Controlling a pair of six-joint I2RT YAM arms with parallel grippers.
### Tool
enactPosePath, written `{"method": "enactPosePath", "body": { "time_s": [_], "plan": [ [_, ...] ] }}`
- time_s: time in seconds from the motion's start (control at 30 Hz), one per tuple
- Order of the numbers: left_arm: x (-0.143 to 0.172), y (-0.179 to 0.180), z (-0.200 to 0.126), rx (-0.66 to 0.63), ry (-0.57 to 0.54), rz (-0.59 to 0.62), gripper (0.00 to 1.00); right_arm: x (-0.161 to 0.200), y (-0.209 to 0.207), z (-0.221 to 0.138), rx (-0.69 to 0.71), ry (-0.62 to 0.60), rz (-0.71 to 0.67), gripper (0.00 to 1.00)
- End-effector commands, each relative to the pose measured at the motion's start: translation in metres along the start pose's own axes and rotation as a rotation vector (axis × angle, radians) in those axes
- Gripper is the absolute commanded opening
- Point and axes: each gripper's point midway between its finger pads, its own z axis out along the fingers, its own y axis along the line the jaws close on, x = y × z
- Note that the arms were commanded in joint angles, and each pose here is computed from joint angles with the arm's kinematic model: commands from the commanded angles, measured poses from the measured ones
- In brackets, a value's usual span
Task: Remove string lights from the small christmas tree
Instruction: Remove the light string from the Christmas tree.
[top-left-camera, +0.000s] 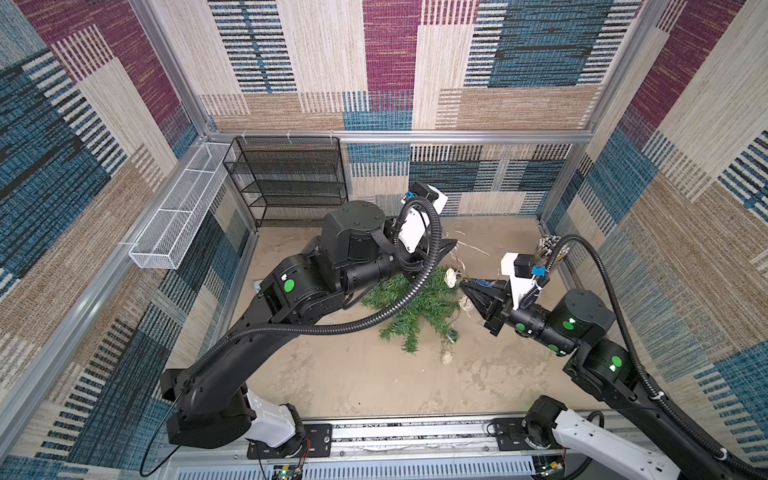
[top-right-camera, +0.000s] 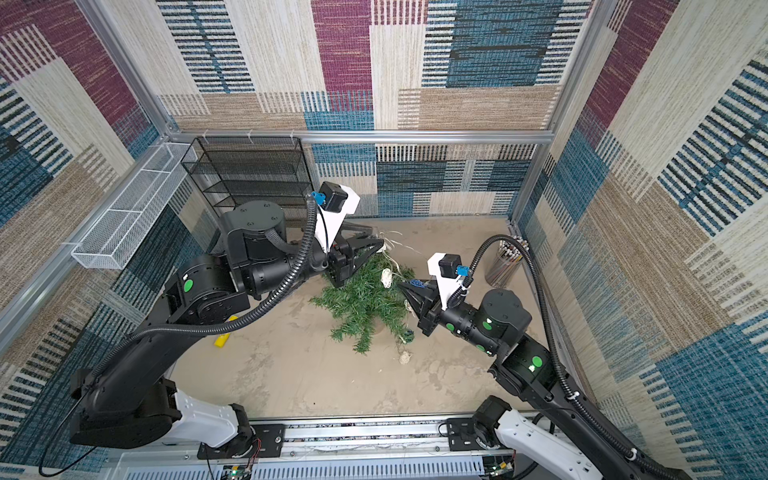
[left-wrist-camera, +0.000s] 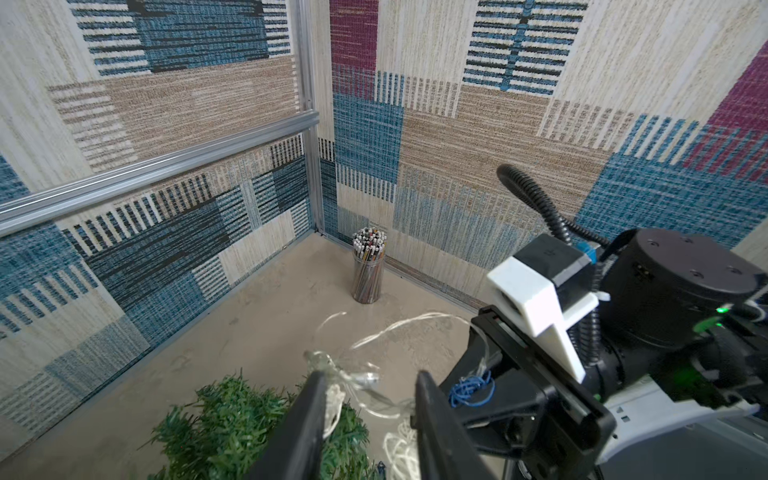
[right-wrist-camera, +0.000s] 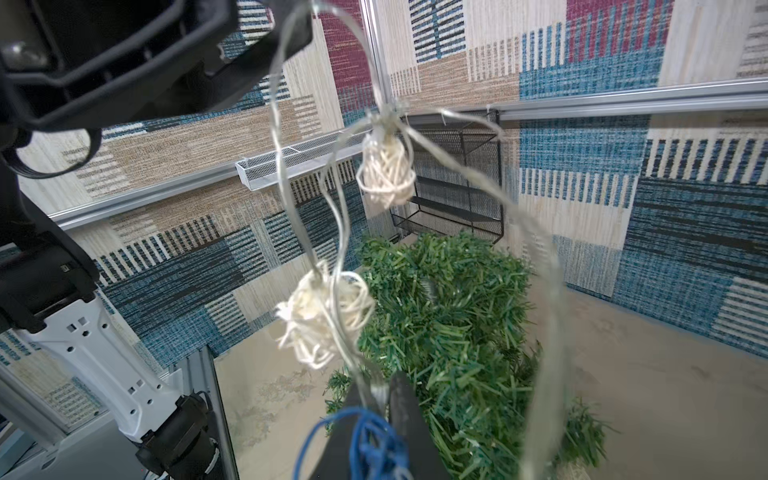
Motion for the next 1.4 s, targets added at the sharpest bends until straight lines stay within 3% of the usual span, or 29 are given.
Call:
{"method": "enactPosePath", "body": {
  "time_s": [0.0,0.1,0.27,0.53,0.8,0.97,1.2,1.37],
  "plan": [
    [-0.004,0.012,-0.009,-0.071,-0.026,0.025,0.61,0.002,-0.015,-0.002,0.067,0.024,-0.006,0.0],
    [-0.001,0.02,-0.017,-0.113,-0.031,0.023,0.76,0.007,-0.03,-0.003,0.119,0.053,0.006,0.0],
    [0.007,0.036,-0.032,-0.2,-0.032,0.017,0.84,0.003,-0.056,-0.009,0.208,0.06,0.026,0.0],
    [0.033,0.063,-0.044,-0.318,0.034,0.04,0.87,-0.043,-0.104,-0.023,0.379,-0.004,0.003,0.0],
    [0.064,0.089,-0.025,-0.39,0.174,0.062,0.87,-0.097,-0.144,-0.019,0.449,-0.072,0.005,0.0],
    [0.075,0.09,-0.019,-0.382,0.194,0.044,0.87,-0.11,-0.158,-0.022,0.485,-0.126,-0.02,0.0],
    [0.093,0.1,-0.007,-0.404,0.239,0.027,0.87,-0.102,-0.185,-0.031,0.57,-0.106,-0.029,0.0],
    [0.084,0.108,0.009,-0.421,0.229,0.011,0.87,-0.109,-0.198,-0.039,0.61,-0.102,-0.036,0.0]
  ]
}}
